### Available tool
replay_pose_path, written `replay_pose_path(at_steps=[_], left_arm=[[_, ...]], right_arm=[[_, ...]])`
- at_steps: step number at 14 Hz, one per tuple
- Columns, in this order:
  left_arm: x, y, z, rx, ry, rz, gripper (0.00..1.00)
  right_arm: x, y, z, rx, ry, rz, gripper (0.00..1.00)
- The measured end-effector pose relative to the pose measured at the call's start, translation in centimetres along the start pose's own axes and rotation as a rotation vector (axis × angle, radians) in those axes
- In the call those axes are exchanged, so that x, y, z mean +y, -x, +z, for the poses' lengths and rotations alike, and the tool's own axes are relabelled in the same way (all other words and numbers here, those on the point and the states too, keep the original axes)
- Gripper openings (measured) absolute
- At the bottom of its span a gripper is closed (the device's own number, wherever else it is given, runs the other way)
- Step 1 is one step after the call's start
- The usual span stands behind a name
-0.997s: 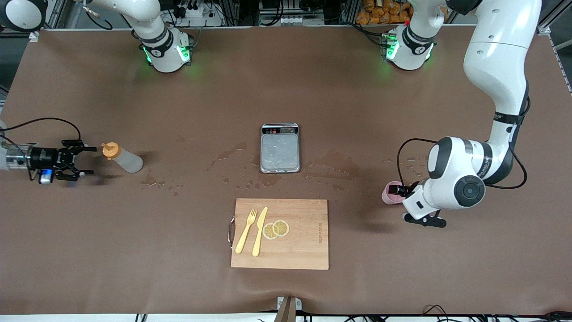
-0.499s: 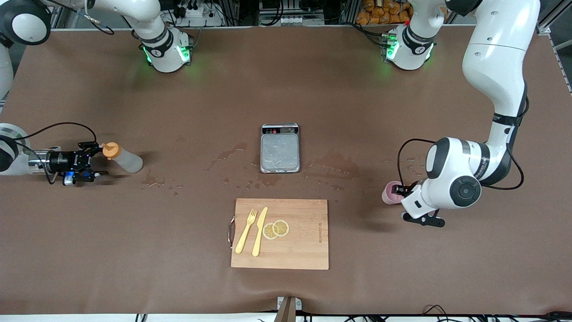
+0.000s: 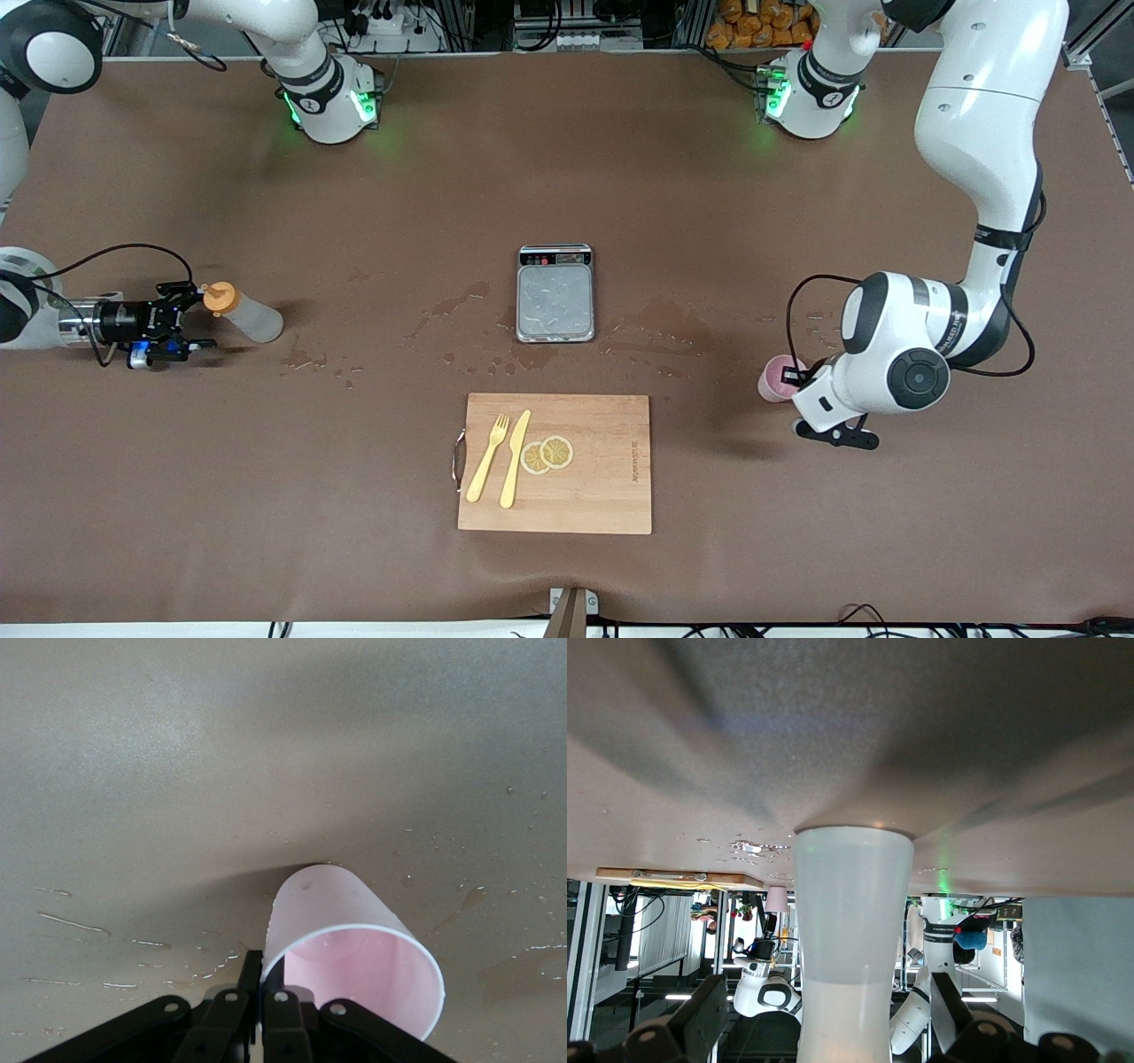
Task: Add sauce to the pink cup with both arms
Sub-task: 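Carry the pink cup onto the metal scale with the left gripper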
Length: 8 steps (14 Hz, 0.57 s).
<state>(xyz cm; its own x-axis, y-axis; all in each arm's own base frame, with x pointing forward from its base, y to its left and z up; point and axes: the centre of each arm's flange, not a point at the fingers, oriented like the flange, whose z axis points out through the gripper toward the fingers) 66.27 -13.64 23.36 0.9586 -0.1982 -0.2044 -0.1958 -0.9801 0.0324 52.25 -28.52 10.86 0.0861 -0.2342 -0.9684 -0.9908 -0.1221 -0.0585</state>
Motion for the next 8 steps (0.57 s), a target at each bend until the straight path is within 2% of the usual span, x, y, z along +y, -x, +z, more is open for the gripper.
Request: replay_pose_path(at_steps=[8], left_arm=[[0.0,0.0,0.0,0.001,0.000,-0.003,0.04]], right_arm=[[-0.9,-0.5,2.4,-0.026,0.039,-0.004,1.00]])
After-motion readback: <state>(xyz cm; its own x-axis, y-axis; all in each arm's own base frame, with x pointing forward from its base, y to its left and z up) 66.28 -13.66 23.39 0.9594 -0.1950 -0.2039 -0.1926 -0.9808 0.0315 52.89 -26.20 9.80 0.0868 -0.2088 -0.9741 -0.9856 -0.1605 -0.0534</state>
